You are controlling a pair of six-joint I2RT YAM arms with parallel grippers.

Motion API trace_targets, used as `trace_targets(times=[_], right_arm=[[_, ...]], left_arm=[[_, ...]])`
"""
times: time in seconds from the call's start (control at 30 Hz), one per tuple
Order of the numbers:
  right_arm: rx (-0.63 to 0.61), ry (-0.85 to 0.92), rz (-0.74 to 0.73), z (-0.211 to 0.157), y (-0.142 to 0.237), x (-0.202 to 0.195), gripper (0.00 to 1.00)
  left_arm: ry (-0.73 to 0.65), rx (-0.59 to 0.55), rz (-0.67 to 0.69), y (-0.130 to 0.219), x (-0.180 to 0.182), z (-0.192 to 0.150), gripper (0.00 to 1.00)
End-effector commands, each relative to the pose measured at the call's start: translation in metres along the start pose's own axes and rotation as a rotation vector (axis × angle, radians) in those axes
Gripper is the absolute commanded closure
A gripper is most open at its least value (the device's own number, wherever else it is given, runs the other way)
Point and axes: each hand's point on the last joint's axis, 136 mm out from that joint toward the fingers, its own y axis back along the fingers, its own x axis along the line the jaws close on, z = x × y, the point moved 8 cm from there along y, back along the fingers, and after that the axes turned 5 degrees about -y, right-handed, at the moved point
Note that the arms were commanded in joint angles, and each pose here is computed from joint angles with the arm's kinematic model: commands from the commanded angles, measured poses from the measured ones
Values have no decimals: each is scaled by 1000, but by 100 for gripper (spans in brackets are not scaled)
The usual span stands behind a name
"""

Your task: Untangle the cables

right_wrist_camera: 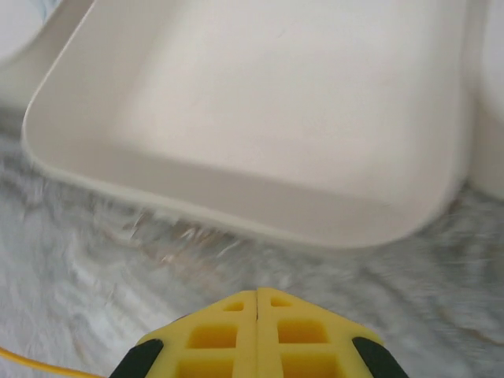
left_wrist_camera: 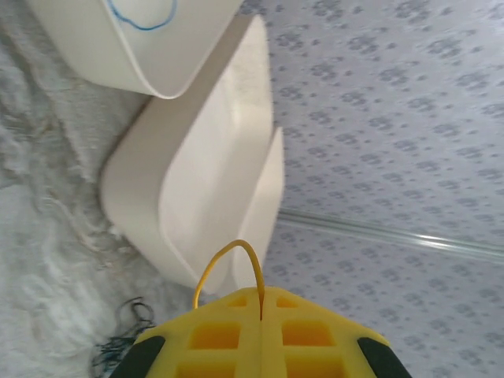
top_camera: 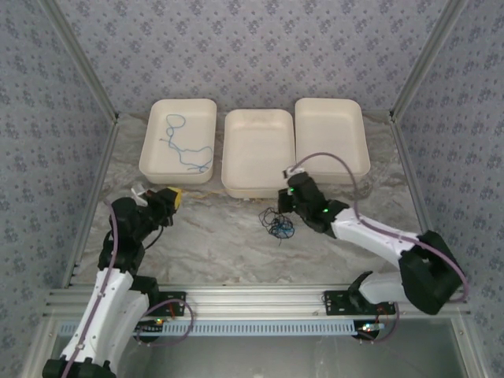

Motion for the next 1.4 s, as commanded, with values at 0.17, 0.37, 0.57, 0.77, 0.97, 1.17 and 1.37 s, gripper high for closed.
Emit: trace_targets(times=[0.17,0.37,0.57,0.77,0.97,1.17,1.37], right_arm=[[-206,-384,159,34,32,-44,100],[-335,-586,219,30,41,-54,100],[-430,-719,234,43,54,-59,100],[-456,-713,242,59,63,-53,100],[-434,-519,190,97,71,-32,100],[-387,-375,132,153,43,-18,100],[-356,-318,87,204,0,-26,100]], left_arm=[[188,-66,-221,5,-22,8,100],[298,-95,-298,10,-30,8,100],[291,-61,-259,9,-36,1,100],[290,-42,-235,0,-31,-6,100],[155,5,-67,-22,-36,-22,100],[61,60,30,-91,-44,-47,100],[11,65,156,-156,-36,-66,100]])
